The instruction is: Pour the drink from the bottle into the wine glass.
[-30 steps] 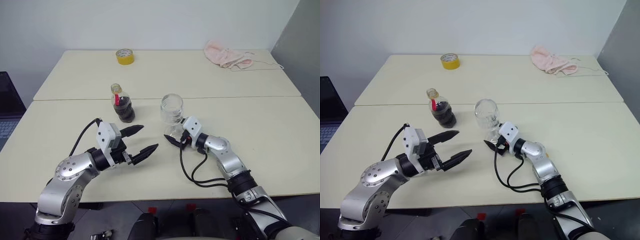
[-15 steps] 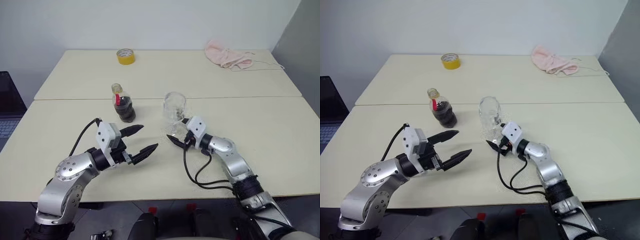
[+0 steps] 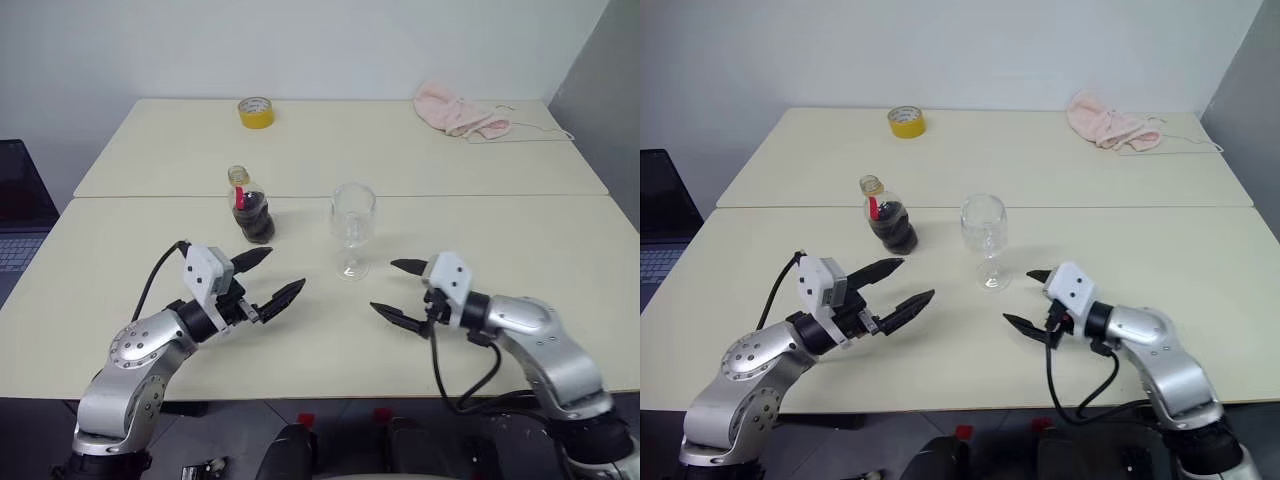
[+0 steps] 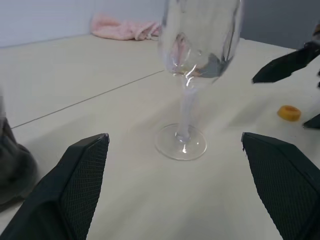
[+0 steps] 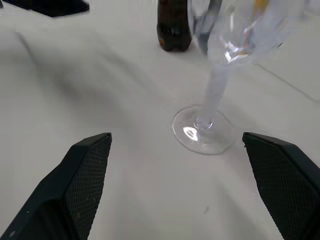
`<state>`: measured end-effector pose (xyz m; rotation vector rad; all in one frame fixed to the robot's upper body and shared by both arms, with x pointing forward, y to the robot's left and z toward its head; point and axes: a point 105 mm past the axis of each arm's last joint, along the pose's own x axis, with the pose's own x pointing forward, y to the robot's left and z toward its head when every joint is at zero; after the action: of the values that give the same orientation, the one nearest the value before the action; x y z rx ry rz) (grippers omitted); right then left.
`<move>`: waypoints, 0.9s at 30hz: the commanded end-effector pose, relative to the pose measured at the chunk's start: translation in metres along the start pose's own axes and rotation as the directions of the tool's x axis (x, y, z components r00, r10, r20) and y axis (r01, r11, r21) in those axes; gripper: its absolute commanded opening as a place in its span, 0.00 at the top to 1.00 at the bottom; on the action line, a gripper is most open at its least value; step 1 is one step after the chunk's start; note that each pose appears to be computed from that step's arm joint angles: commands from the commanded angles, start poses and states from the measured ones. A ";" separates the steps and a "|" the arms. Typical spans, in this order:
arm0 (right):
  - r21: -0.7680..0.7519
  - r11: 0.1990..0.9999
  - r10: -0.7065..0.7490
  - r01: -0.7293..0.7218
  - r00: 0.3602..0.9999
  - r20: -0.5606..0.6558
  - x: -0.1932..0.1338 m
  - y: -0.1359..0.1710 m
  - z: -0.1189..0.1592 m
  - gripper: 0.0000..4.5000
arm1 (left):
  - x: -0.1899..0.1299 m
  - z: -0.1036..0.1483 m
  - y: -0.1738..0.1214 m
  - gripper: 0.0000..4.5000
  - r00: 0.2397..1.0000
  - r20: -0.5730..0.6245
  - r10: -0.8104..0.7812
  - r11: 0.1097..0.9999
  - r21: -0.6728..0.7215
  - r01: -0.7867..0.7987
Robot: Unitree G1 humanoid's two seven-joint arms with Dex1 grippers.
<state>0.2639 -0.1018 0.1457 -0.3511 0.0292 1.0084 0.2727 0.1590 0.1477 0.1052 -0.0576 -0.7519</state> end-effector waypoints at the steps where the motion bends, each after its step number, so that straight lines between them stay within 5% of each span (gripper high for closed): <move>1: 0.001 0.998 0.059 -0.060 0.996 0.065 -0.011 0.014 0.024 0.00 | -0.003 0.011 0.003 0.00 0.996 0.053 0.065 0.996 0.055 -0.068; 7: -0.002 0.993 0.121 -0.122 0.983 0.136 -0.018 0.019 0.053 0.00 | -0.011 0.008 0.033 0.00 0.928 0.095 0.360 0.928 0.068 -0.367; 27: 0.002 0.998 0.061 -0.061 0.996 0.067 -0.018 0.015 0.067 0.00 | 0.012 0.000 0.074 0.00 0.892 0.075 0.446 0.888 0.087 -0.452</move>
<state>0.2383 -0.0922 0.1939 -0.2809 0.0472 1.0716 0.3313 0.2058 0.1463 0.1481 -0.1192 -0.2847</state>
